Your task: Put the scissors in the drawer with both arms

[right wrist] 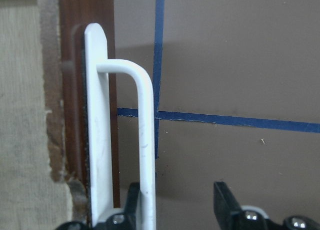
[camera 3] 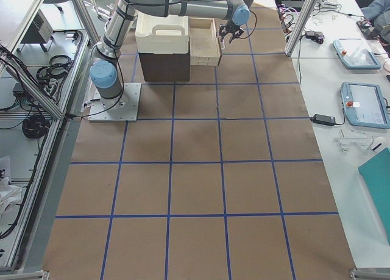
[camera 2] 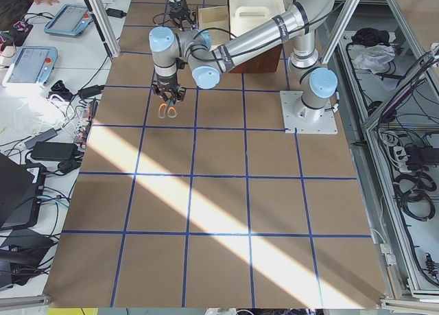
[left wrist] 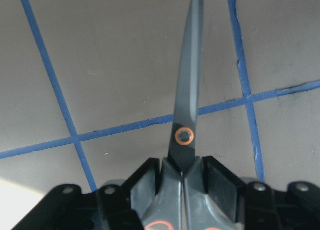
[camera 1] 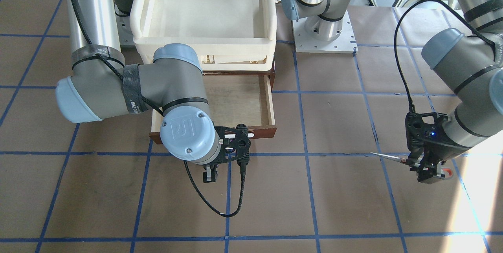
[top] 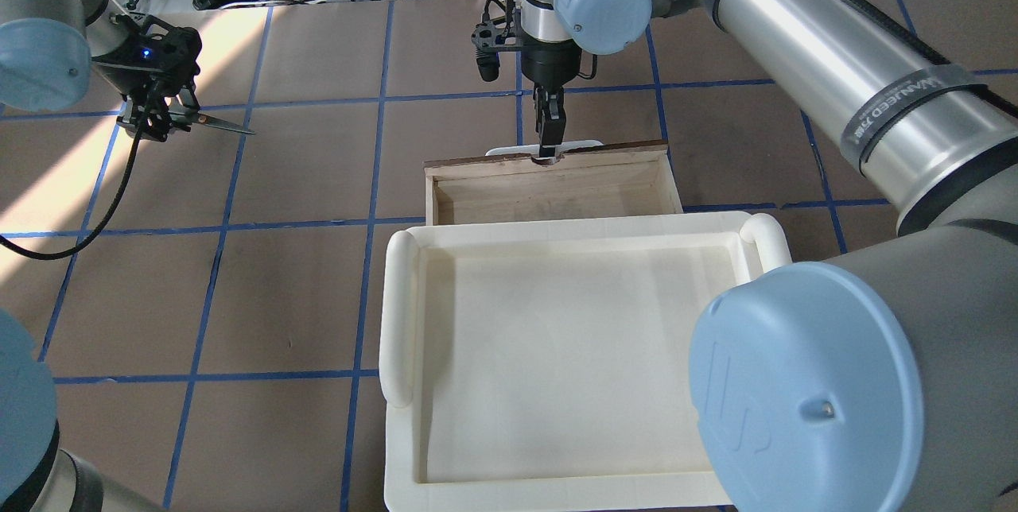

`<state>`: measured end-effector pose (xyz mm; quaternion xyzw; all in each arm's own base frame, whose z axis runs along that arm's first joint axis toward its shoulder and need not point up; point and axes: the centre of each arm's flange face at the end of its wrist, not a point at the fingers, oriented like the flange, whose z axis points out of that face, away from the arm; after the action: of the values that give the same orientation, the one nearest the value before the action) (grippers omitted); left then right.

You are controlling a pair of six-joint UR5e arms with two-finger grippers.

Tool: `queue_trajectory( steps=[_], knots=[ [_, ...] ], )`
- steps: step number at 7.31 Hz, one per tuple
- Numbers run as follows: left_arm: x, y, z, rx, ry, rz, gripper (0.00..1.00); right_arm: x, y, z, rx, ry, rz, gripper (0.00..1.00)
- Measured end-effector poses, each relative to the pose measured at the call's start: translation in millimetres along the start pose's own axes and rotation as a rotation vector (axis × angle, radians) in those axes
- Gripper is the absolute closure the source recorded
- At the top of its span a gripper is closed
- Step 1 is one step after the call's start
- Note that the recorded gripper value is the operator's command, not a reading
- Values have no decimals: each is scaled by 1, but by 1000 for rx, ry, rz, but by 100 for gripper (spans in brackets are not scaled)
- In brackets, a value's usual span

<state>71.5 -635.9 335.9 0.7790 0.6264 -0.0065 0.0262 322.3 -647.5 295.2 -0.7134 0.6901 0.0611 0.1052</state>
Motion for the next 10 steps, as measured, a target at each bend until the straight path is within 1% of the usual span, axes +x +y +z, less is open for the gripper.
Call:
queue_trajectory(
  steps=[1,2,4,5,6,7,8,10],
  knots=[
    [-1,-12,-4,7,3,-6,100,-3,0,-6,3,8,44,0],
    [-2,-22,-8,19,5,-17,100,-8,3,-21,8,29,79,0],
    [-2,-49,-20,36,10,-47,100,-26,25,-65,26,75,148,0],
    [-1,-69,-29,42,16,-64,100,-42,41,-91,36,89,225,0],
    [-1,-96,-39,47,22,-79,100,-63,58,-113,43,95,336,0],
    [0,-129,-49,50,29,-90,100,-87,76,-131,50,103,450,0],
    [2,-169,-59,51,31,-96,100,-111,97,-146,59,106,570,0],
    [11,-263,-75,53,34,-118,100,-158,140,-172,86,113,844,0]
  ],
)
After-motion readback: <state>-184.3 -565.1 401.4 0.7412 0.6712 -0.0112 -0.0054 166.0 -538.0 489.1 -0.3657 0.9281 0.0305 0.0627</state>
